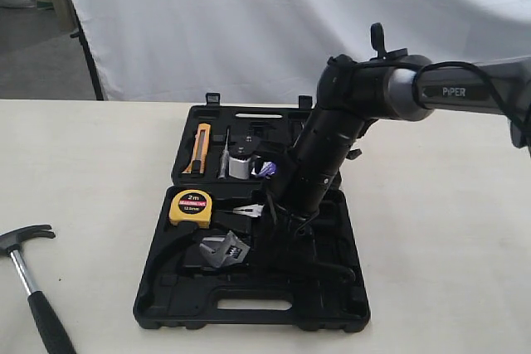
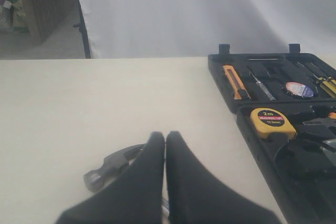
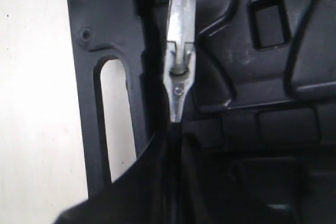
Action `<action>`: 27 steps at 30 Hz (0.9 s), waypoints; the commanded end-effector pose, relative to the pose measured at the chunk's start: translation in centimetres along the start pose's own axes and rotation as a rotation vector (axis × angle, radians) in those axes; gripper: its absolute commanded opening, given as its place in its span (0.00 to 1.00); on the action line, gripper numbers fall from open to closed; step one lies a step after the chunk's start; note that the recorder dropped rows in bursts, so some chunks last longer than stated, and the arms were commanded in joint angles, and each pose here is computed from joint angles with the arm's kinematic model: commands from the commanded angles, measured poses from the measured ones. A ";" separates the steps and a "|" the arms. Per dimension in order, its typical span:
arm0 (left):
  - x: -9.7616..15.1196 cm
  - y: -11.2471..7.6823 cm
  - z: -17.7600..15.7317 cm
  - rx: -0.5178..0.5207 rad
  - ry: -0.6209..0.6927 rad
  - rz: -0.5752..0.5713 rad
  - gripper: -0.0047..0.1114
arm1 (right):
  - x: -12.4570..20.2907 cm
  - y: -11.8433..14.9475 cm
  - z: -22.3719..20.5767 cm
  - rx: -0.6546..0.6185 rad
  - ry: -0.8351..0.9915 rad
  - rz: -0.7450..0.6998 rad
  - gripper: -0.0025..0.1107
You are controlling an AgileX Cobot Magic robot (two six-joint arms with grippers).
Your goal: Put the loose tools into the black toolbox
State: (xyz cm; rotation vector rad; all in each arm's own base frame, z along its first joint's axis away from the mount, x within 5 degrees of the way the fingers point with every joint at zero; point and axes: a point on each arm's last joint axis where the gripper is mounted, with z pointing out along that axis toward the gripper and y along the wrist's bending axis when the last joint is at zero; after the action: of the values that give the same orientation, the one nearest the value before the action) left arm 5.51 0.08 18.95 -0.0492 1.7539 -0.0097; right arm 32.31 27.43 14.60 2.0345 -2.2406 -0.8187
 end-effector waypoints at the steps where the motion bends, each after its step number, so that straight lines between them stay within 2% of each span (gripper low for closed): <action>1: 0.1 0.0 0.0 0.007 -0.002 -0.001 0.05 | 0.0 -0.8 -0.1 0.035 -0.034 0.047 0.02; 13: 0.1 0.0 0.0 0.007 -0.002 -0.001 0.05 | 0.7 -2.1 1.8 0.083 0.010 0.051 0.02; 18: 0.1 0.0 0.0 0.007 -0.002 -0.001 0.05 | 0.0 -2.2 2.5 0.197 0.062 0.074 0.03; 19: 0.1 0.0 0.0 0.007 -0.002 -0.001 0.05 | 0.0 -2.3 2.5 0.214 0.063 0.083 0.06; 21: 0.1 0.0 0.0 0.007 -0.002 -0.001 0.05 | -0.4 -2.1 2.8 0.231 0.059 0.074 0.25; 22: 0.1 0.0 0.0 0.007 -0.002 -0.001 0.05 | -0.6 -2.0 2.8 0.233 0.062 0.047 0.44; 23: 0.1 0.0 0.0 0.007 -0.002 -0.001 0.05 | -0.7 -1.8 2.7 0.232 0.063 0.035 0.52; 24: 0.1 0.0 0.0 0.007 -0.002 -0.001 0.05 | -0.8 -1.7 2.4 0.232 0.064 0.028 0.67; 25: 0.1 0.0 0.0 0.007 -0.002 -0.001 0.05 | -1.0 -1.3 1.7 0.241 0.059 0.019 0.73; 27: 0.1 0.0 0.0 0.007 -0.002 -0.001 0.05 | -1.6 -0.4 -0.3 0.276 0.041 -0.008 0.71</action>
State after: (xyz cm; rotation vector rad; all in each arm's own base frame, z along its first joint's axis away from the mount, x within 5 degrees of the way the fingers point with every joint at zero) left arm 5.51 0.08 18.95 -0.0492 1.7539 -0.0097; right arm 32.88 29.46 13.59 2.0863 -2.4448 -0.5468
